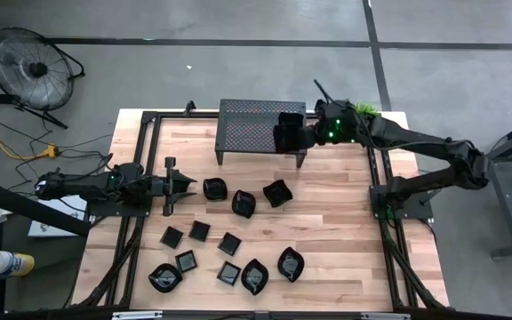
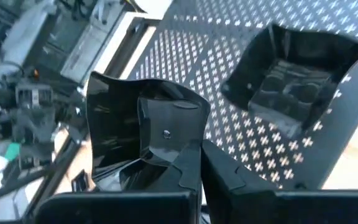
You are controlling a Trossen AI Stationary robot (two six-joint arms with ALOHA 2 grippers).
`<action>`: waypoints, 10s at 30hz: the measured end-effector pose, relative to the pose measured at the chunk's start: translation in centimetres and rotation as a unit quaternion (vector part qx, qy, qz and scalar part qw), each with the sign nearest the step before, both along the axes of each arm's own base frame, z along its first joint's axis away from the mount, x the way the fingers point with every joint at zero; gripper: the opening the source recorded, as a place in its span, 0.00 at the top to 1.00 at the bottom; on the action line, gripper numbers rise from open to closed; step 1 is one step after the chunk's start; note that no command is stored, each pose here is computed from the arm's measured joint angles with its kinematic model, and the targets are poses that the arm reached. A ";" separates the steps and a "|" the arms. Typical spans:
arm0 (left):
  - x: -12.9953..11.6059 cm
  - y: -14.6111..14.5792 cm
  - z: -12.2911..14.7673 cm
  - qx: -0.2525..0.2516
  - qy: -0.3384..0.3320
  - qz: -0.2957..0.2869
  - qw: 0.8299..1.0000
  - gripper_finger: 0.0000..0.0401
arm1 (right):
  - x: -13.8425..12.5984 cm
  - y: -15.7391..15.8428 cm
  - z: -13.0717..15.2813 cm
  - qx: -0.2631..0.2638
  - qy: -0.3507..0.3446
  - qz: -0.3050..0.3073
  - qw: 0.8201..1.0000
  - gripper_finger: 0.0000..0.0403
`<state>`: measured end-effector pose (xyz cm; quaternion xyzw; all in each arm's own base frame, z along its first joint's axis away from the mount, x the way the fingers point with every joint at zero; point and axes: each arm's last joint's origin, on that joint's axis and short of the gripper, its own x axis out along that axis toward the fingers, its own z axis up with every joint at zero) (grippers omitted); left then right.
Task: Pick & Place Mini shaped plates
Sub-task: Stack the bottom black distorted square plate on top of the black distorted square plates on the shelf, then stack the right black distorted square plate on top of the black distorted square plates on the shelf
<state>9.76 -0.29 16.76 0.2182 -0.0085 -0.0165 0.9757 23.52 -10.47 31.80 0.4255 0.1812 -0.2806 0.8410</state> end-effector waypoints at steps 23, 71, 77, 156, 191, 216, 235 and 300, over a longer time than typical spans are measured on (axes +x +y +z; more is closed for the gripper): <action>0.0 0.0 0.0 0.000 0.000 0.000 1.000 0.58 | -3.1 -6.0 0.3 0.023 -0.046 -0.076 0.996 1.00; 0.0 0.0 0.0 0.000 0.000 0.000 1.000 0.58 | 0.7 -10.5 2.3 0.210 0.074 -0.102 0.969 1.00; 0.0 0.0 0.0 0.000 0.000 0.000 1.000 0.58 | 1.0 -10.8 1.2 0.233 0.098 -0.110 0.961 1.00; 0.0 0.0 0.0 0.000 0.000 0.000 1.000 0.58 | 1.2 -10.7 0.7 0.183 0.140 -0.107 0.967 0.94; 0.0 0.0 0.0 0.000 0.000 0.000 1.000 0.58 | 1.3 -10.7 0.7 0.182 0.139 -0.098 0.969 0.95; 0.0 0.0 0.0 0.000 0.000 0.000 1.000 0.58 | 1.6 -10.0 1.0 0.176 0.137 -0.048 0.974 0.87; 0.0 0.0 0.0 0.000 0.000 0.000 1.000 0.58 | 4.6 2.2 2.0 0.112 0.241 0.084 0.960 0.90; 0.0 0.0 0.0 0.000 0.000 0.000 1.000 0.58 | 8.9 12.4 -14.4 -0.013 0.313 0.009 0.950 0.67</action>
